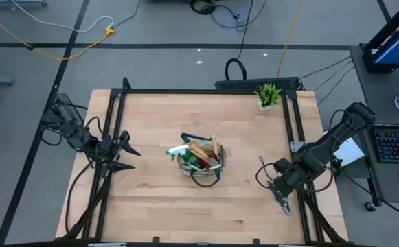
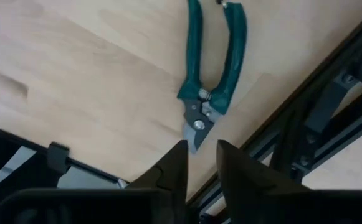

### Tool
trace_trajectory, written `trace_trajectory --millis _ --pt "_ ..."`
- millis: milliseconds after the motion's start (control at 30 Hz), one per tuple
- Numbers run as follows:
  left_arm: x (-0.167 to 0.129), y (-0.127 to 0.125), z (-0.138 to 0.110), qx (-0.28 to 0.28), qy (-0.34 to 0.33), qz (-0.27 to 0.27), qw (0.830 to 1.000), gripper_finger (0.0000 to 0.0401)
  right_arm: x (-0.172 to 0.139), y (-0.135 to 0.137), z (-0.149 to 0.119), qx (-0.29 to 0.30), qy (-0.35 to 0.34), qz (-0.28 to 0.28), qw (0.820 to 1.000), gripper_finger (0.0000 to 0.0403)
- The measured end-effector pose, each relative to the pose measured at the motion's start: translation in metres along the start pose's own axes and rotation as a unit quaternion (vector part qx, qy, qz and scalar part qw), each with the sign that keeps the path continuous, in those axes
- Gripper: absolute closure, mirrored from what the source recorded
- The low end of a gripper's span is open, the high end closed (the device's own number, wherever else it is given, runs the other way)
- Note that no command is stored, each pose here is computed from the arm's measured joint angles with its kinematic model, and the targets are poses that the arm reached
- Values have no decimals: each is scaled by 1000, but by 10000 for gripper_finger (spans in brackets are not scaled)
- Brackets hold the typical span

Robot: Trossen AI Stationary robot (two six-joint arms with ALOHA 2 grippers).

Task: Pick & Place Garden tools in Gardening bag
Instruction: Put the green shear scissors into the gardening bag

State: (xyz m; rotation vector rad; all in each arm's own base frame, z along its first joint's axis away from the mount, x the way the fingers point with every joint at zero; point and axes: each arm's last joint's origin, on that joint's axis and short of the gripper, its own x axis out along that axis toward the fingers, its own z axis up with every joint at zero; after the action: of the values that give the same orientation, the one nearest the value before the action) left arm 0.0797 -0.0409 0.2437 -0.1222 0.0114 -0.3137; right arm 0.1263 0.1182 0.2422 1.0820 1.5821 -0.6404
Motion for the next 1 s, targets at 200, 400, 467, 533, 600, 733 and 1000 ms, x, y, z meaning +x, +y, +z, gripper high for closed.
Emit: trace_trajectory --millis 200,400,467,533,600,733,1000 --pt "0 0 0 1 0 0 1000 158 13 -6 5 18 -6 -21 1000 271" --pt "0 0 0 1 0 0 1000 158 26 -12 10 22 -9 -34 999 237" --pt "0 0 0 0 0 0 1000 158 28 -14 11 28 -10 -39 999 231" --pt "0 0 0 -3 0 0 1000 158 31 -15 12 38 -12 -43 998 226" --pt "0 0 0 -6 0 0 1000 158 32 -16 13 41 -13 -46 998 222" --pt "0 0 0 -7 0 0 1000 158 36 -18 15 50 -14 -49 997 213" --pt "0 0 0 -7 0 0 1000 158 42 -20 17 70 -14 -48 996 196"
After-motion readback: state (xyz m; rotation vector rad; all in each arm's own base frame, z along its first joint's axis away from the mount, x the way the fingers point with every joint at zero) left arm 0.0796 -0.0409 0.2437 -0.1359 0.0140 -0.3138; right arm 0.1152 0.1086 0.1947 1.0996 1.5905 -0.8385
